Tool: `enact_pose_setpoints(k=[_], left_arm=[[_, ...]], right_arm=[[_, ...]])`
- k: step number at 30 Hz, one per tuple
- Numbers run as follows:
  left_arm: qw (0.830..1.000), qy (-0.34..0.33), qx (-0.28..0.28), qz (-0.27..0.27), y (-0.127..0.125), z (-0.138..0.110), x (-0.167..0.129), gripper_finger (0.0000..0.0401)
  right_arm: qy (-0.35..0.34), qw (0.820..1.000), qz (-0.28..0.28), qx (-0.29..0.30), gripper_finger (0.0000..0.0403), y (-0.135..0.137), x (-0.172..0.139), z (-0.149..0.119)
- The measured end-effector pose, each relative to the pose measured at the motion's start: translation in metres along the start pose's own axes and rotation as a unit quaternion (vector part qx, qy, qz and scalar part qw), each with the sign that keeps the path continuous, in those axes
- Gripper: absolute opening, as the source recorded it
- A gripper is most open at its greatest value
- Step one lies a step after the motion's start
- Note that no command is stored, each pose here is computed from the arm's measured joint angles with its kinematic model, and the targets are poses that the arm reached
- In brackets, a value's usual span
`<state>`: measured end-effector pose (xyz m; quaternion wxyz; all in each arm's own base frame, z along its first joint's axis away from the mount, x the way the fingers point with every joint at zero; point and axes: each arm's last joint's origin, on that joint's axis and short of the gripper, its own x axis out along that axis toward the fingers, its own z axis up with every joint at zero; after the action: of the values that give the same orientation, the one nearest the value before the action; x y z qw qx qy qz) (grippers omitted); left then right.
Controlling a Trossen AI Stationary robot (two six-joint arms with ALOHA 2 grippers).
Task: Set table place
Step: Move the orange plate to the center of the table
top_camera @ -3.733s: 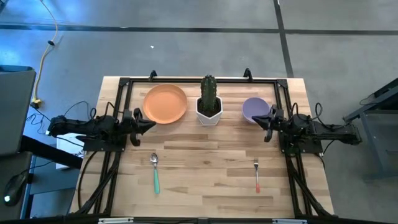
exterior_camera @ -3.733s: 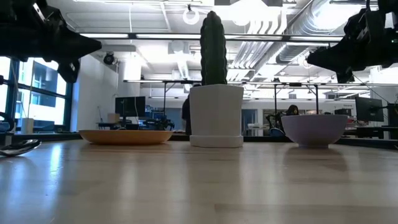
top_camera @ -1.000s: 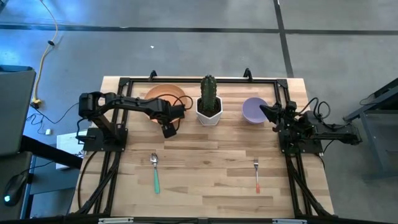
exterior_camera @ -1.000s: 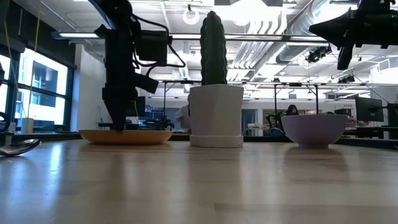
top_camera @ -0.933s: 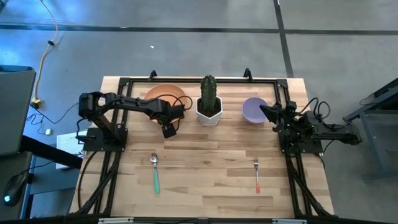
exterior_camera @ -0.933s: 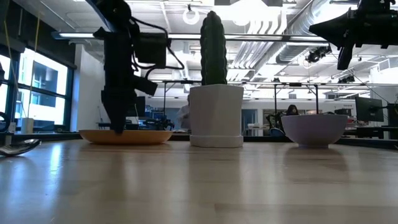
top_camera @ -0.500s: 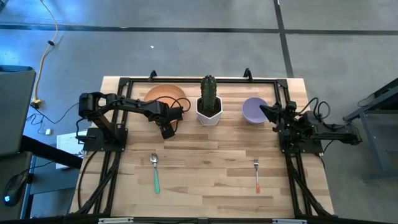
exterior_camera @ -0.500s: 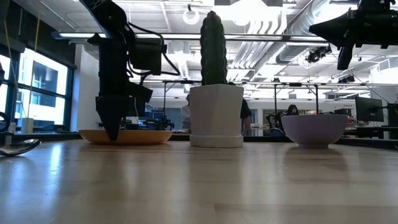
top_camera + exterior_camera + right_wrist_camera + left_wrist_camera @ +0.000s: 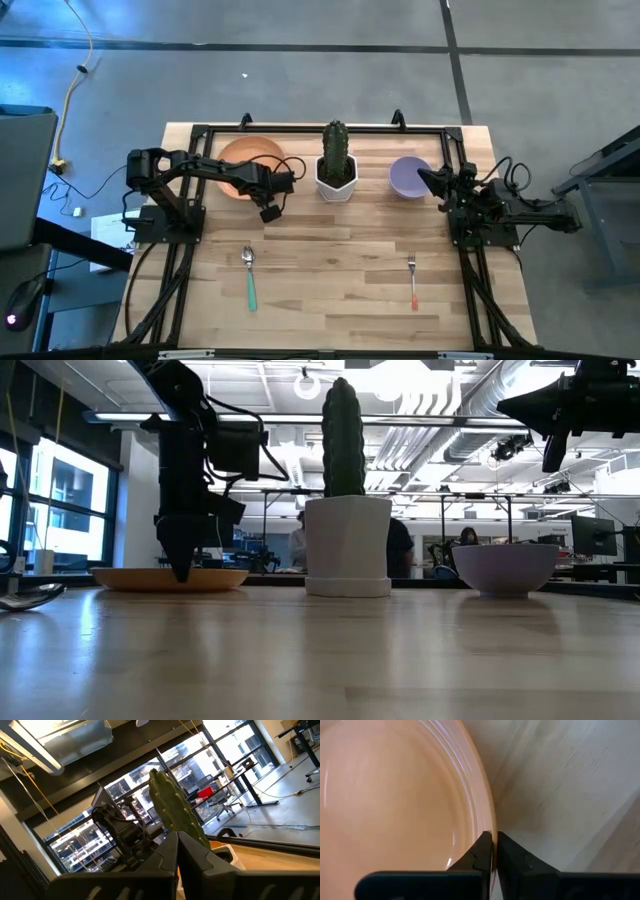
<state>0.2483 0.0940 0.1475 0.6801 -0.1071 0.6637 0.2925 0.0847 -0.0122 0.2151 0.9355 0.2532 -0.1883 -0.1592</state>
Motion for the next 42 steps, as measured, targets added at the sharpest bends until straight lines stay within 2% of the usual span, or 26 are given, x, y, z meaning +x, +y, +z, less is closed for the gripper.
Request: enact_pose_setpoints(k=[5,11,17,24,30,34,42], left_arm=[[1.000,0.006,-0.001,-0.004,0.000,0.001,-0.002,0.0002],[1.000,0.010,0.002,-0.008,0.004,0.011,-0.025,0.0002],[1.000,-0.027,0.006,-0.005,0.009,0.017,-0.068,0.0001],[0.998,-0.040,0.017,0.034,0.005,0.006,-0.126,0.0000],[0.997,-0.069,0.029,0.025,-0.023,-0.008,-0.166,0.0000],[0.995,-0.100,0.024,-0.006,-0.050,-0.022,-0.186,0.0000],[0.991,-0.117,-0.024,-0.063,-0.105,-0.058,-0.199,0.0000]], right_arm=[[0.000,1.000,0.000,0.000,0.0000,0.000,0.000,0.000],[-0.004,1.000,-0.007,-0.002,0.0000,0.000,0.000,0.000],[-0.004,1.000,-0.008,-0.004,0.0000,0.000,0.000,0.000],[-0.004,1.000,-0.009,-0.012,0.0000,-0.001,0.000,0.000],[-0.006,1.000,-0.012,-0.013,0.0000,-0.001,0.000,0.000],[-0.006,1.000,-0.012,-0.013,0.0000,-0.001,0.000,0.000],[-0.002,1.000,-0.005,0.001,0.0000,0.000,0.000,0.000]])
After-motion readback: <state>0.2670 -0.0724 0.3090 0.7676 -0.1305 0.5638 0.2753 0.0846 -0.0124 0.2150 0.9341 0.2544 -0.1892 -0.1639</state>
